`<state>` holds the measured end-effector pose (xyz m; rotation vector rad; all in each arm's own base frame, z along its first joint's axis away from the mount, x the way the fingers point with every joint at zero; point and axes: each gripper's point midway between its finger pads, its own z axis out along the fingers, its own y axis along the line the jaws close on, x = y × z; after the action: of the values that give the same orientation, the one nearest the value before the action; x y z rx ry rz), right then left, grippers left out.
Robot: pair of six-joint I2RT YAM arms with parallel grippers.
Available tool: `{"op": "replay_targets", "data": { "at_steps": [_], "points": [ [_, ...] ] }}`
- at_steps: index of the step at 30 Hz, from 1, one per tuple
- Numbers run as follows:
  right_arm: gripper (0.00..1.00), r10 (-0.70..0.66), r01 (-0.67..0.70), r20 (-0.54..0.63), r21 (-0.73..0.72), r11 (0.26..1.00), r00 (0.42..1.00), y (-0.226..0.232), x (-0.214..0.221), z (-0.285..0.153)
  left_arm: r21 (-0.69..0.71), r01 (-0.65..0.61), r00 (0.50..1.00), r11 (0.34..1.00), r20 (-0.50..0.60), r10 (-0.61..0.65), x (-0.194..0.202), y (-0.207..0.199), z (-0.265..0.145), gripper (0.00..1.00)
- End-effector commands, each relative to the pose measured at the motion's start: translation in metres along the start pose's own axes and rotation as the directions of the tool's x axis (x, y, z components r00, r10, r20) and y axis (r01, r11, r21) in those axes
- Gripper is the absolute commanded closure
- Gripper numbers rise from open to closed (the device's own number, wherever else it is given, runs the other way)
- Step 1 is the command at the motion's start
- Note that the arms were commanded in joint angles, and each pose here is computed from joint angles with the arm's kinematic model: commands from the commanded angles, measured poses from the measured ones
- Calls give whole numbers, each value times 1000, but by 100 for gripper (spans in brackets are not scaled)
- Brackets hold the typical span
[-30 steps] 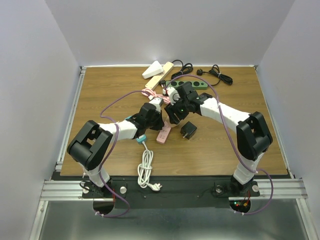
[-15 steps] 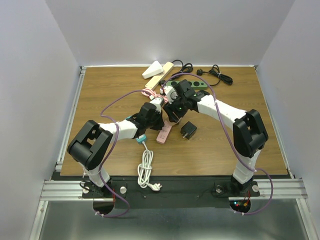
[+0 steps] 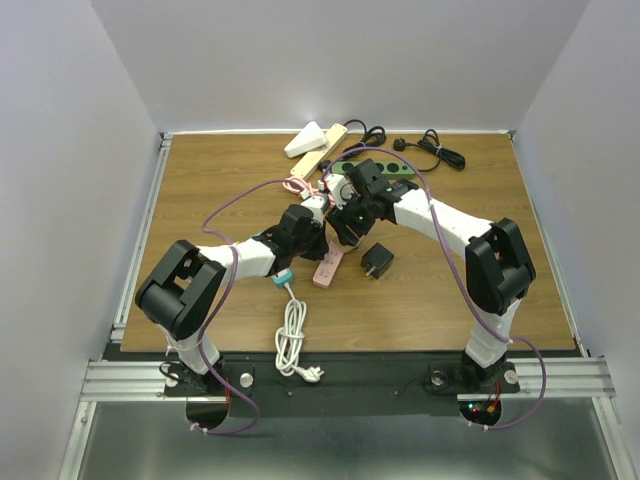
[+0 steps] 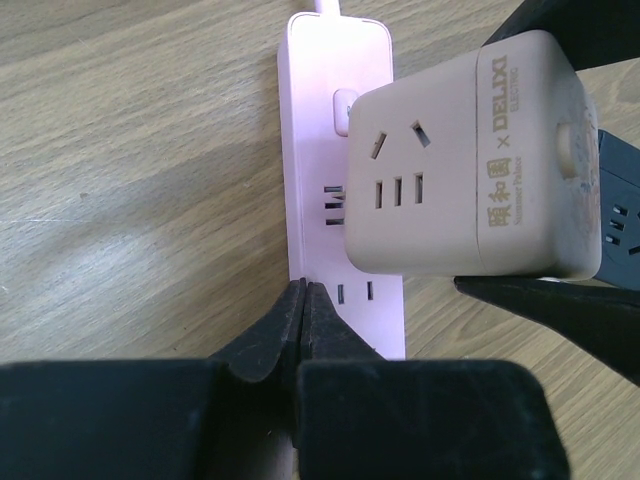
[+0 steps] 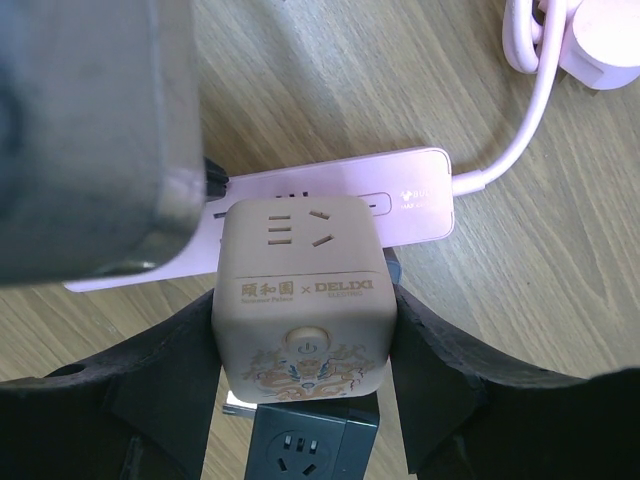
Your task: Insert the plug
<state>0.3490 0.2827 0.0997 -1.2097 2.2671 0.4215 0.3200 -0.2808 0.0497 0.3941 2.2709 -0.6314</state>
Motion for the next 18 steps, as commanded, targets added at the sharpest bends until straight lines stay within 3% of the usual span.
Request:
{"op": "replay_targets", "data": {
  "at_steps": [1, 18],
  "points": [
    [100, -36, 36, -28, -1, 999, 999, 1, -2, 1, -12, -24, 990, 1000, -137, 22, 34, 5, 1, 97],
    [100, -75, 74, -68, -12, 997, 995, 14, 0, 9, -19, -45, 990, 999, -135, 42, 28, 7, 5, 98]
  ]
}}
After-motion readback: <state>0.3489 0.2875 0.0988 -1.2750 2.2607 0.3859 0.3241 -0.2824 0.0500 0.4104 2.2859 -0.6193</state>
